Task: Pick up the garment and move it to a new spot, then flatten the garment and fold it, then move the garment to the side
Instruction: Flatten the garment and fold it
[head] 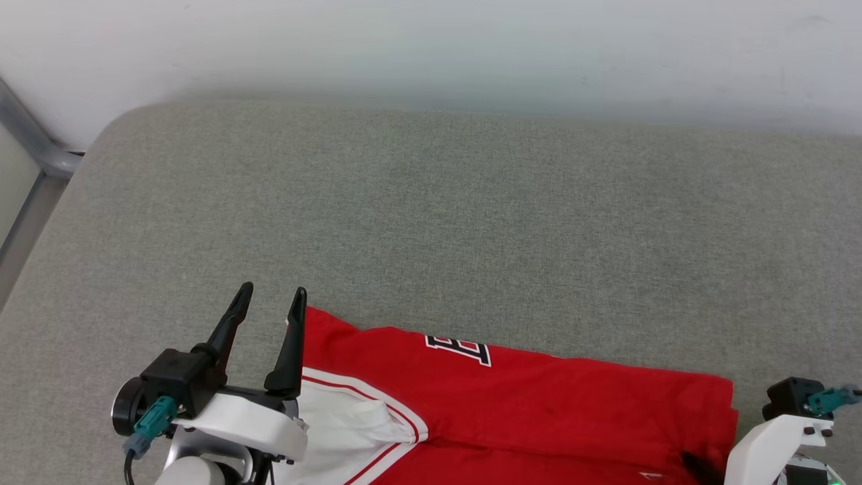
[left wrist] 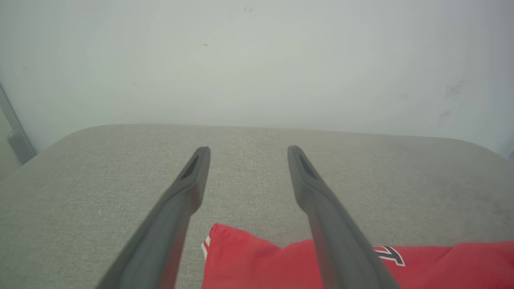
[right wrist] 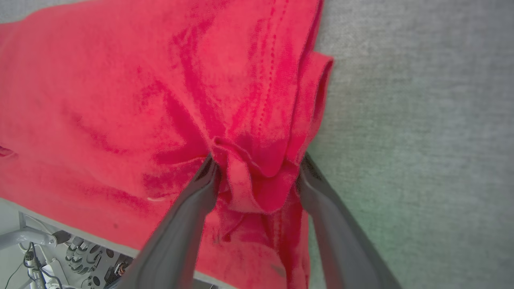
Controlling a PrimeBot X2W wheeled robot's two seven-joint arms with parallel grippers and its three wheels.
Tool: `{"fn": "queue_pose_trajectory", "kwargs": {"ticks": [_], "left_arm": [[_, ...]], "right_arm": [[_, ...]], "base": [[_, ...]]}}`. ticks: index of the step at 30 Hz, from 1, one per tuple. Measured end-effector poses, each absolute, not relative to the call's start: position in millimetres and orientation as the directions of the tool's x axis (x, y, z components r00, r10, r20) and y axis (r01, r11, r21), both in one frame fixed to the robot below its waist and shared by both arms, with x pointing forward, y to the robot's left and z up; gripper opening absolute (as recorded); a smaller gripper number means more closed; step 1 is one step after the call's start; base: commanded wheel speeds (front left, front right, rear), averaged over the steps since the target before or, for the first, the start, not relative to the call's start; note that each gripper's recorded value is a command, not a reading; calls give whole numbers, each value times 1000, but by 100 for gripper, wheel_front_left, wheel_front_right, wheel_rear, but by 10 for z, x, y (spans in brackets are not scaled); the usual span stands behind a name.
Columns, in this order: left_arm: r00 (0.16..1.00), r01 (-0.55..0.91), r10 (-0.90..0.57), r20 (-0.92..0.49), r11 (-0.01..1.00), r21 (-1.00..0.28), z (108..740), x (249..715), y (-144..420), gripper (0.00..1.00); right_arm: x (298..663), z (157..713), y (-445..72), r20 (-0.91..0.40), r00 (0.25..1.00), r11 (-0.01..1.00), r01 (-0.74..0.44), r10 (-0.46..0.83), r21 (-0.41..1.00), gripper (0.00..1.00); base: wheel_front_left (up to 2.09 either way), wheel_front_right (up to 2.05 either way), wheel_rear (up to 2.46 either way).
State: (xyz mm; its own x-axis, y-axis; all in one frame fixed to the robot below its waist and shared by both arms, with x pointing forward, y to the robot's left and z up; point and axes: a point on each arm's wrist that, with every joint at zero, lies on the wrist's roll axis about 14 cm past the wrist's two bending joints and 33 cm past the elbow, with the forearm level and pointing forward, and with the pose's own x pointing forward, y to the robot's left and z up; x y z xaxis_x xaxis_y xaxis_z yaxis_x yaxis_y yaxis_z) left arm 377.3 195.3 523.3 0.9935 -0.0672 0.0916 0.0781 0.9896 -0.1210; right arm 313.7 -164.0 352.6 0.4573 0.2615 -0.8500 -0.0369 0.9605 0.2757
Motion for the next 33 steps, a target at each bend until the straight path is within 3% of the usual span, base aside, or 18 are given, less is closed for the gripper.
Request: {"fn": "queue_pose_trajectory", "kwargs": {"ticks": [1, 5, 12, 19, 27, 33], "left_arm": [[994, 79, -68, 89, 990, -119, 5223, 3770, 1953, 100], [995, 75, -67, 80, 992, -102, 5186, 3731, 1970, 100], [994, 73, -65, 89, 993, -88, 5209, 3672, 1977, 100], [993, 84, -77, 87, 993, -81, 5195, 3621, 1936, 100], [992, 97, -91, 83, 993, -73, 5175, 3577, 1884, 100], [993, 99, -93, 79, 992, -81, 5160, 3522, 1860, 100]], "right_arm": [[3147, 3539, -1632, -847, 461, 960, -39, 264, 278, 0], [3190, 3623, -1562, -828, 482, 954, -60, 286, 294, 0], [3387, 3937, -1676, -760, 592, 956, -67, 268, 285, 0], [3417, 4130, -2159, -742, 653, 972, 35, 153, 231, 0], [3264, 4259, -2711, -742, 670, 968, 176, 14, 177, 0], [3232, 4295, -2350, -713, 677, 894, 186, 184, 407, 0]], "base": [[0, 0, 0], [0, 0, 0], [0, 0, 0], [0, 0, 0], [0, 0, 0], [0, 0, 0]]}}
